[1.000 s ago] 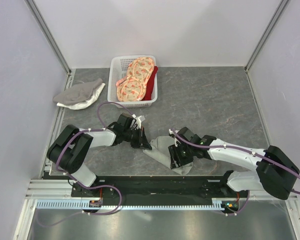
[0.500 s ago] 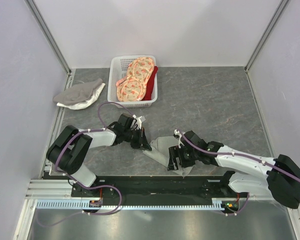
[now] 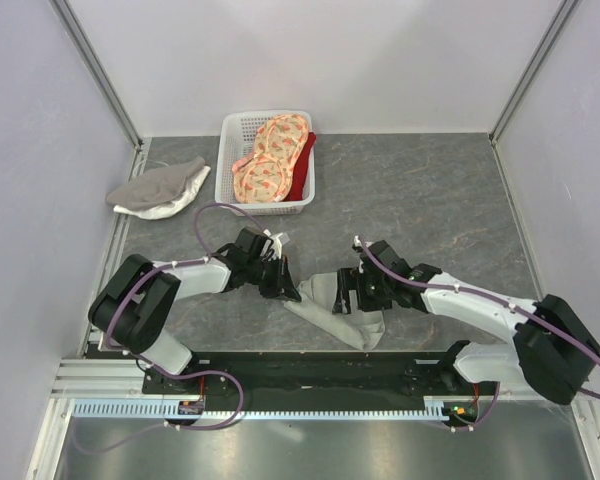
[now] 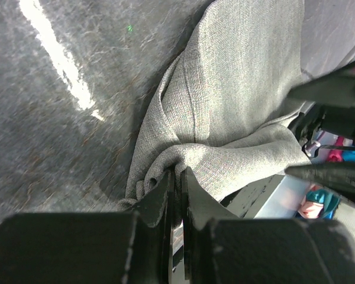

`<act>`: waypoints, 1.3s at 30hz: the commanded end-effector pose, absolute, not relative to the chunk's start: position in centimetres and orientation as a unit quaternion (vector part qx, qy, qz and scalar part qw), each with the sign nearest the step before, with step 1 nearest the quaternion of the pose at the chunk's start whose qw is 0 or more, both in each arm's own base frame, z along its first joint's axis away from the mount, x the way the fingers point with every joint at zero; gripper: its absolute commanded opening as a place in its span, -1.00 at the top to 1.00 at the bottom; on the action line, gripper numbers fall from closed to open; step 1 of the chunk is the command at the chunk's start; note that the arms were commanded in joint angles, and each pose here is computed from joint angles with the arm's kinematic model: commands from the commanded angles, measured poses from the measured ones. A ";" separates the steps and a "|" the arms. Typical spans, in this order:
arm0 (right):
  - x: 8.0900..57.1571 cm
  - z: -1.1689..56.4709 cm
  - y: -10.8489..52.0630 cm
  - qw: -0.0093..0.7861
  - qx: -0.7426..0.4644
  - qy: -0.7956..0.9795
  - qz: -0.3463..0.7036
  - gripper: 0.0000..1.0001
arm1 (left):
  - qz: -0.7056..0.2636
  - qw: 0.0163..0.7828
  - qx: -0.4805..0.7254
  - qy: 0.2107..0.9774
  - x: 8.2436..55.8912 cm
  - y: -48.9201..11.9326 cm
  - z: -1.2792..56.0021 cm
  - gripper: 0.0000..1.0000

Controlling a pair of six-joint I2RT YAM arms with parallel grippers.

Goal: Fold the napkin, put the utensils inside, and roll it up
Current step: Roll the napkin with the utensil

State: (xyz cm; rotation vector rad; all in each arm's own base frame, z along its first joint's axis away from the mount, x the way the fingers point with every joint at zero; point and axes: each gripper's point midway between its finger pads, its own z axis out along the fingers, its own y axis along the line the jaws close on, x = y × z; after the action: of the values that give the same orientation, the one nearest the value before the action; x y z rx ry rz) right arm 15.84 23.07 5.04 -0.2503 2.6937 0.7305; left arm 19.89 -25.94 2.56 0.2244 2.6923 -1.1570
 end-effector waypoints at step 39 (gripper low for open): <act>19.2 9.5 28.5 0.319 -0.387 0.851 0.157 -0.81 | -0.261 0.075 0.049 0.961 20.3 -22.7 1.0 0.93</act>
State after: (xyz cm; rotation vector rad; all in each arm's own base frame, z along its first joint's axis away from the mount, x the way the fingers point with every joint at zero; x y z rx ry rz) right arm 19.64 28.47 10.27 -0.8643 2.2846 0.5708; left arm 20.57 -24.15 2.29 0.1396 2.8157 -0.9187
